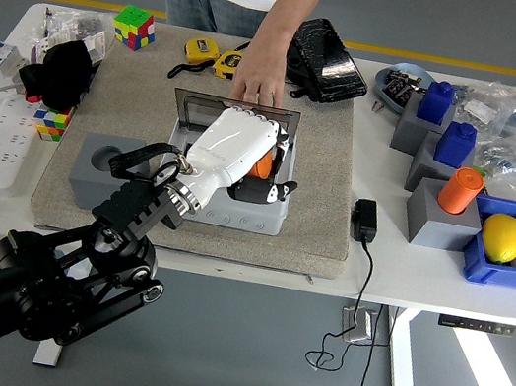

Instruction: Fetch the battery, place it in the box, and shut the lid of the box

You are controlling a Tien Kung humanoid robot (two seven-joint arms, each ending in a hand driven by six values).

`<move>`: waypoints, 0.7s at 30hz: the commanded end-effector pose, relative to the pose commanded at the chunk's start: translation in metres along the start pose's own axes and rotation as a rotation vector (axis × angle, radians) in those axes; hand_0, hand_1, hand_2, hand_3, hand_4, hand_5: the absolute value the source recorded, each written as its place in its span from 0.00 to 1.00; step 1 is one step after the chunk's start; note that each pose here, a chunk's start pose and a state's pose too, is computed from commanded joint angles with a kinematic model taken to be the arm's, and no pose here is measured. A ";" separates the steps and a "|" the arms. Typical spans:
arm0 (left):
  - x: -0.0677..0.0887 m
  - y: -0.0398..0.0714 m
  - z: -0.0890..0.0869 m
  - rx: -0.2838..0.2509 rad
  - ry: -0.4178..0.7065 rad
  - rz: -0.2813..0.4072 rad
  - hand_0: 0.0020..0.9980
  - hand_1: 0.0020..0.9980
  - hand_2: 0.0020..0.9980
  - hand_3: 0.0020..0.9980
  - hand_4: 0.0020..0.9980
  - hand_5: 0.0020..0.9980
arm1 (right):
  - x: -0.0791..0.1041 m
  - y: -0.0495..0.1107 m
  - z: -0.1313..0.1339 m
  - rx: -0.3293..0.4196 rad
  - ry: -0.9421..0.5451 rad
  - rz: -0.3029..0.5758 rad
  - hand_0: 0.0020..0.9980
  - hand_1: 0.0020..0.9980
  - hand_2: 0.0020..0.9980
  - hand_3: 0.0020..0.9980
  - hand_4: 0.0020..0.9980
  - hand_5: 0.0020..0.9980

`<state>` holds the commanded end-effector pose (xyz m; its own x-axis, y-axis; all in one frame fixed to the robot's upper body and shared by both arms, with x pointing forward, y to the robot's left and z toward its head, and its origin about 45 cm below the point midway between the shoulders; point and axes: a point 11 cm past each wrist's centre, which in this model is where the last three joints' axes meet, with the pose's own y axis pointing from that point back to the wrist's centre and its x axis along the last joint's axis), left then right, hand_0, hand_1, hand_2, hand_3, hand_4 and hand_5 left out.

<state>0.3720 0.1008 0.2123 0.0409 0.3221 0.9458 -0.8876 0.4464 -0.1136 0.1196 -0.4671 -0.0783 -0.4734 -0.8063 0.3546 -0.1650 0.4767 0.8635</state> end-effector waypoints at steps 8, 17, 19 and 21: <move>-0.005 -0.014 -0.005 0.019 0.040 -0.003 0.06 0.07 0.10 0.09 0.70 0.25 | -0.002 0.000 -0.003 0.004 0.006 -0.002 0.82 0.76 0.74 0.80 1.00 1.00; -0.002 -0.029 0.002 0.002 0.023 -0.001 0.06 0.07 0.10 0.09 0.70 0.25 | -0.003 0.001 -0.006 0.011 0.012 -0.005 0.82 0.76 0.74 0.79 1.00 1.00; -0.003 -0.030 0.002 0.001 0.020 -0.004 0.06 0.07 0.10 0.09 0.70 0.25 | -0.003 0.001 -0.007 0.012 0.012 -0.005 0.82 0.76 0.74 0.79 1.00 1.00; -0.005 -0.030 0.002 0.000 0.020 -0.008 0.06 0.07 0.10 0.09 0.70 0.25 | -0.004 0.001 -0.007 0.012 0.013 -0.005 0.82 0.76 0.74 0.79 1.00 1.00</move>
<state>0.3973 0.0844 0.2112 0.0568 0.3354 0.9403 -0.8871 0.4491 -0.1066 0.1273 -0.4664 -0.0765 -0.4609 -0.8135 0.3548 -0.1777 0.4763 0.8611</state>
